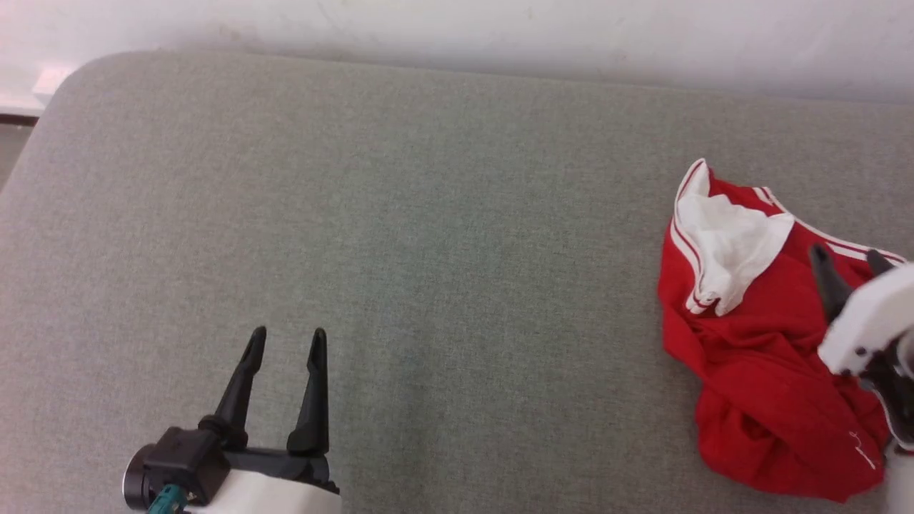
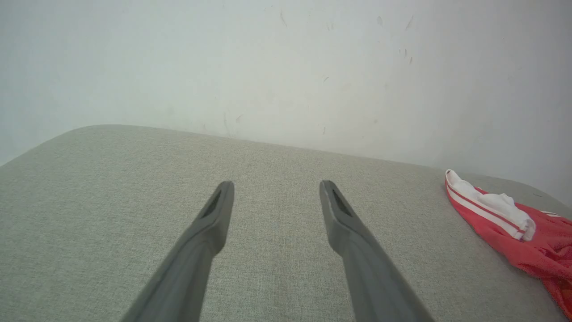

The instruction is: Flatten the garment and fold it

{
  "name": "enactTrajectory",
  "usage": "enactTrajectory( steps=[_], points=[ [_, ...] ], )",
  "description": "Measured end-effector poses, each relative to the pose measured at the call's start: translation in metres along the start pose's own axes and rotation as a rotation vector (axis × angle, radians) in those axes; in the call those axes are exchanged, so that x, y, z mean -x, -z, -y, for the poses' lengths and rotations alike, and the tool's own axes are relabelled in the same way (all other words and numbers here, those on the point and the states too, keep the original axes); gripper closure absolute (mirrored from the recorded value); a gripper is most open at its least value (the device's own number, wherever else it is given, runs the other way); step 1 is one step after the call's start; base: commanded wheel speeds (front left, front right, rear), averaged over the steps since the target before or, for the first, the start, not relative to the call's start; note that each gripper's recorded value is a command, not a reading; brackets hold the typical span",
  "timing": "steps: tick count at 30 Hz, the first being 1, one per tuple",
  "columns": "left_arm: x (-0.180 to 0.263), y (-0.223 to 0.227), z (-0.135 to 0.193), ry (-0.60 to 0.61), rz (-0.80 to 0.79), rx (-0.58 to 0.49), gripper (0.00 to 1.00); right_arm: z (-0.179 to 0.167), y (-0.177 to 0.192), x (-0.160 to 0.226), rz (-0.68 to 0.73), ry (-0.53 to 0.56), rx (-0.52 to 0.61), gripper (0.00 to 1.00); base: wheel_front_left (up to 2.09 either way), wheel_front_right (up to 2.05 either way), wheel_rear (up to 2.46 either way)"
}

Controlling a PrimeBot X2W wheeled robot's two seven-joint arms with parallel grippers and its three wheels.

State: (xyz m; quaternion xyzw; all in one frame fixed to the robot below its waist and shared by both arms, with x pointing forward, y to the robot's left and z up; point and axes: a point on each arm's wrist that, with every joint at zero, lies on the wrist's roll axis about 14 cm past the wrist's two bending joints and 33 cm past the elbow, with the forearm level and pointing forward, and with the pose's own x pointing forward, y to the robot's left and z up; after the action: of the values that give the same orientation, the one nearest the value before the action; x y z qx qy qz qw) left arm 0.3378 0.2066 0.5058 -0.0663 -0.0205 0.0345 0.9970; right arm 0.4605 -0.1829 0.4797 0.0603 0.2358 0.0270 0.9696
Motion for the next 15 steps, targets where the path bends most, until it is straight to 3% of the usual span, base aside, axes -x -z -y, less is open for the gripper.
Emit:
enactTrajectory(
  steps=[15],
  points=[
    [-0.016, 0.021, -0.012, -0.027, -0.056, -0.017, 0.0, -0.007, 0.05, -0.086, -0.251, 0.043, 0.035, 0.0, 0.0, 0.0, 0.0]
  ],
)
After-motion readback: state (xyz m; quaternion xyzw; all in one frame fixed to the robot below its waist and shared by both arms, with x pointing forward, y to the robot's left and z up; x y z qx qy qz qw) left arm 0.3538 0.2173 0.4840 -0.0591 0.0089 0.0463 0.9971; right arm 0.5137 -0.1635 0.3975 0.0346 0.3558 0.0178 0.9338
